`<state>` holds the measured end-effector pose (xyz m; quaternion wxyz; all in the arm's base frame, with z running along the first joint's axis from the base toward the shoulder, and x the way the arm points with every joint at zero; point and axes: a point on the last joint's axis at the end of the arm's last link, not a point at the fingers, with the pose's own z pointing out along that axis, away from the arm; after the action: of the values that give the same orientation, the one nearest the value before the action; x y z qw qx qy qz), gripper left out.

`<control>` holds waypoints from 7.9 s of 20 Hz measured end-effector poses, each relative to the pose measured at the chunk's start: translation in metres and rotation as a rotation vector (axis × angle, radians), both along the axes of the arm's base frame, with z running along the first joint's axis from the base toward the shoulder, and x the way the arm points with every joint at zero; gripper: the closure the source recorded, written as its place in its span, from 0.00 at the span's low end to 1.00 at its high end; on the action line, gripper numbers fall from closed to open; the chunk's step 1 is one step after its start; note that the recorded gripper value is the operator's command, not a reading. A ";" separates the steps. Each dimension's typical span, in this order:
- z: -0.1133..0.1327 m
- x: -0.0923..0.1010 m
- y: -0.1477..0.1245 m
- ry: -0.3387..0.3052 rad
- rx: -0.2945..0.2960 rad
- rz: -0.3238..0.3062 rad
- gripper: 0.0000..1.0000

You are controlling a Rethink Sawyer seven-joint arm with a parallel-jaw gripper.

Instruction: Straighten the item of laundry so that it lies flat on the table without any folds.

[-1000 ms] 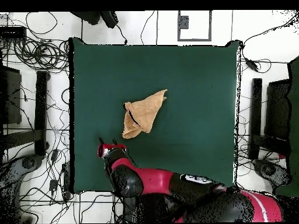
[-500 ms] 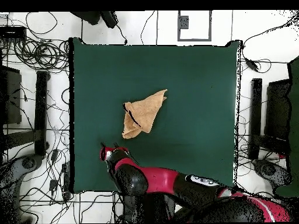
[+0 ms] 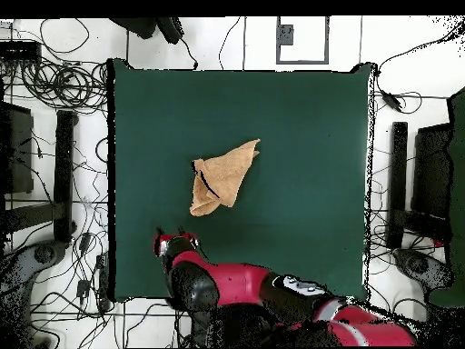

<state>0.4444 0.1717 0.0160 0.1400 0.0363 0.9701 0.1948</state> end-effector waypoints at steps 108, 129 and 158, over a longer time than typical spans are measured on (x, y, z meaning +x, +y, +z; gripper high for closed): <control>-0.014 0.076 -0.115 -0.316 -0.249 -0.052 0.00; -0.035 0.072 -0.107 -0.353 -0.224 -0.077 0.00; -0.048 0.063 -0.106 -0.354 -0.208 -0.097 1.00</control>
<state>0.5077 0.0658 -0.0322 0.3204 0.0338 0.9424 0.0897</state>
